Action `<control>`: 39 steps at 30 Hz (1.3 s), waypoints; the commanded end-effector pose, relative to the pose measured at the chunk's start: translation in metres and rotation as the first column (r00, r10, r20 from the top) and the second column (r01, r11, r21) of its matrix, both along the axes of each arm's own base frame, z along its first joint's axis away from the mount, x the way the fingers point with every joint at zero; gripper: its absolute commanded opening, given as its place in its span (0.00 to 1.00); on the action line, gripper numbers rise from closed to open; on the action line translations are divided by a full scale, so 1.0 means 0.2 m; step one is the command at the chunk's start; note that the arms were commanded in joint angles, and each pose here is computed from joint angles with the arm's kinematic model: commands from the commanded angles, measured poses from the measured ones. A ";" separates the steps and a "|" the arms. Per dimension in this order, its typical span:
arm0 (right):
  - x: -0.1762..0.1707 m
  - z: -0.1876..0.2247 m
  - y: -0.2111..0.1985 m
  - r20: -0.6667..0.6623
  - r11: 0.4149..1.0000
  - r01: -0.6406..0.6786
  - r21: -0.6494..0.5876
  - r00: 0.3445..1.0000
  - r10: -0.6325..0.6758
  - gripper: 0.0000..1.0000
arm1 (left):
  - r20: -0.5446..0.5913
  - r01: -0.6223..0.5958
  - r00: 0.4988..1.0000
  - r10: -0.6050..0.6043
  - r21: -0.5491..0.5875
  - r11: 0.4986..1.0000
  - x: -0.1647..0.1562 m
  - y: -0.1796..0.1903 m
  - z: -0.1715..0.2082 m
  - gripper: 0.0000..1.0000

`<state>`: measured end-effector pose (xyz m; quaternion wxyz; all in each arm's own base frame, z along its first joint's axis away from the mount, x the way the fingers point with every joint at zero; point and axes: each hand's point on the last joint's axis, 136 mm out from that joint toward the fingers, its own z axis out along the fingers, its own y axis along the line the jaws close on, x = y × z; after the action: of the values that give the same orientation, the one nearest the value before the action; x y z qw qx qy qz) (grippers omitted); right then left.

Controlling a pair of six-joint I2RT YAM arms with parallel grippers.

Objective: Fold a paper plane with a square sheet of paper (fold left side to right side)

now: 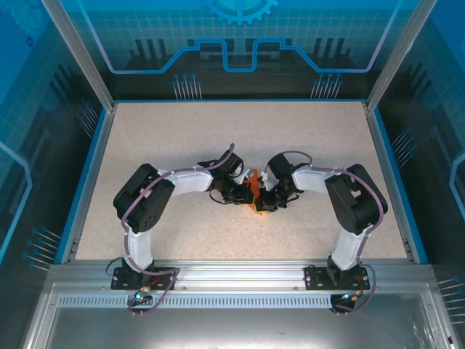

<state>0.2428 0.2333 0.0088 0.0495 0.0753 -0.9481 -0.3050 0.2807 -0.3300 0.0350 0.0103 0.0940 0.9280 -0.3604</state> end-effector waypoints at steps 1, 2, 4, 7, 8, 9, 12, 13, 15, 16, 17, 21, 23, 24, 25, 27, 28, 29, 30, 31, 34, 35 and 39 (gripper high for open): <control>-0.07 -0.17 -0.14 -0.062 0.989 0.018 -0.148 0.998 -0.027 0.00 | 0.016 0.018 1.000 -0.018 -0.003 1.000 0.03 -0.02 -0.02 0.06; -0.07 -0.17 -0.14 -0.062 0.989 0.017 -0.149 0.998 -0.026 0.00 | 0.011 0.018 1.000 -0.018 0.004 1.000 0.03 -0.02 -0.03 0.06; -0.08 -0.18 -0.15 -0.066 0.988 0.014 -0.153 0.998 -0.024 0.00 | 0.004 0.015 1.000 -0.015 0.020 1.000 0.02 0.00 -0.06 0.06; -0.08 -0.18 -0.15 -0.068 0.987 0.012 -0.160 0.997 -0.023 0.00 | 0.001 0.011 1.000 -0.011 0.054 0.998 0.02 0.02 -0.11 0.05; -0.08 -0.18 -0.16 -0.065 0.986 0.010 -0.167 0.998 -0.021 0.00 | 0.001 0.010 1.000 -0.010 0.067 0.998 0.02 0.03 -0.12 0.05; -0.08 -0.18 -0.16 -0.065 0.985 0.008 -0.172 0.998 -0.019 0.00 | 0.006 0.005 1.000 -0.005 0.082 0.997 0.03 0.04 -0.13 0.05; -0.09 -0.18 -0.18 -0.066 0.983 0.003 -0.184 0.998 -0.015 0.00 | 0.015 -0.010 1.000 0.008 0.124 0.992 0.05 0.08 -0.18 0.05; -0.09 -0.18 -0.18 -0.067 0.982 0.000 -0.187 0.998 -0.012 0.00 | 0.017 -0.016 1.000 0.014 0.132 0.991 0.06 0.09 -0.19 0.05; -0.10 -0.18 -0.19 -0.071 0.981 -0.004 -0.196 0.997 -0.010 0.00 | 0.022 -0.031 0.999 0.028 0.143 0.989 0.08 0.12 -0.20 0.04; -0.10 -0.18 -0.19 -0.073 0.980 -0.005 -0.200 0.997 -0.009 0.00 | 0.026 -0.037 0.999 0.034 0.147 0.988 0.09 0.13 -0.20 0.04; -0.11 -0.19 -0.20 -0.075 0.979 -0.007 -0.202 0.997 -0.008 0.00 | 0.029 -0.045 0.999 0.041 0.154 0.987 0.10 0.15 -0.21 0.04; -0.12 -0.19 -0.20 -0.081 0.979 -0.009 -0.204 0.997 -0.007 0.00 | 0.045 -0.062 0.997 0.055 0.187 0.980 0.14 0.23 -0.21 0.04; -0.13 -0.20 -0.20 -0.086 0.979 -0.009 -0.203 0.996 -0.008 0.00 | 0.054 -0.071 0.997 0.061 0.205 0.976 0.16 0.27 -0.21 0.04; -0.13 -0.20 -0.21 -0.086 0.979 -0.012 -0.204 0.996 -0.006 0.00 | 0.057 -0.078 0.996 0.067 0.215 0.973 0.17 0.30 -0.21 0.04; -0.13 -0.20 -0.21 -0.088 0.979 -0.012 -0.205 0.996 -0.006 0.00 | 0.060 -0.085 0.996 0.073 0.227 0.970 0.18 0.33 -0.20 0.04; -0.14 -0.20 -0.21 -0.092 0.978 -0.013 -0.209 0.996 -0.006 0.00 | 0.071 -0.098 0.994 0.083 0.252 0.963 0.19 0.38 -0.20 0.04; -0.14 -0.20 -0.22 -0.093 0.977 -0.012 -0.211 0.996 -0.007 0.00 | 0.073 -0.101 0.994 0.085 0.264 0.959 0.19 0.41 -0.20 0.04; -0.14 -0.20 -0.21 -0.090 0.978 -0.013 -0.209 0.996 -0.006 0.00 | 0.079 -0.107 0.993 0.089 0.276 0.955 0.20 0.44 -0.19 0.04; -0.14 -0.20 -0.21 -0.090 0.978 -0.013 -0.208 0.996 -0.006 0.00 | 0.084 -0.112 0.992 0.091 0.287 0.952 0.21 0.46 -0.19 0.04; -0.14 -0.20 -0.21 -0.090 0.978 -0.013 -0.209 0.996 -0.006 0.00 | 0.089 -0.115 0.992 0.093 0.295 0.949 0.21 0.48 -0.19 0.04; -0.14 -0.20 -0.21 -0.091 0.978 -0.016 -0.207 0.996 -0.003 0.00 | 0.090 -0.128 0.990 0.105 0.318 0.939 0.23 0.56 -0.20 0.04; -0.14 -0.20 -0.21 -0.092 0.978 -0.016 -0.207 0.996 -0.004 0.00 | 0.089 -0.130 0.990 0.106 0.328 0.936 0.23 0.58 -0.21 0.04; -0.14 -0.19 -0.21 -0.090 0.979 -0.013 -0.202 0.996 -0.005 0.00 | 0.092 -0.137 0.990 0.111 0.356 0.924 0.24 0.64 -0.22 0.03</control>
<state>0.2418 0.2324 0.0075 0.0491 0.0829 -0.9475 -0.3048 0.3255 -0.2559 0.0129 0.0455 0.0696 0.9555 -0.2830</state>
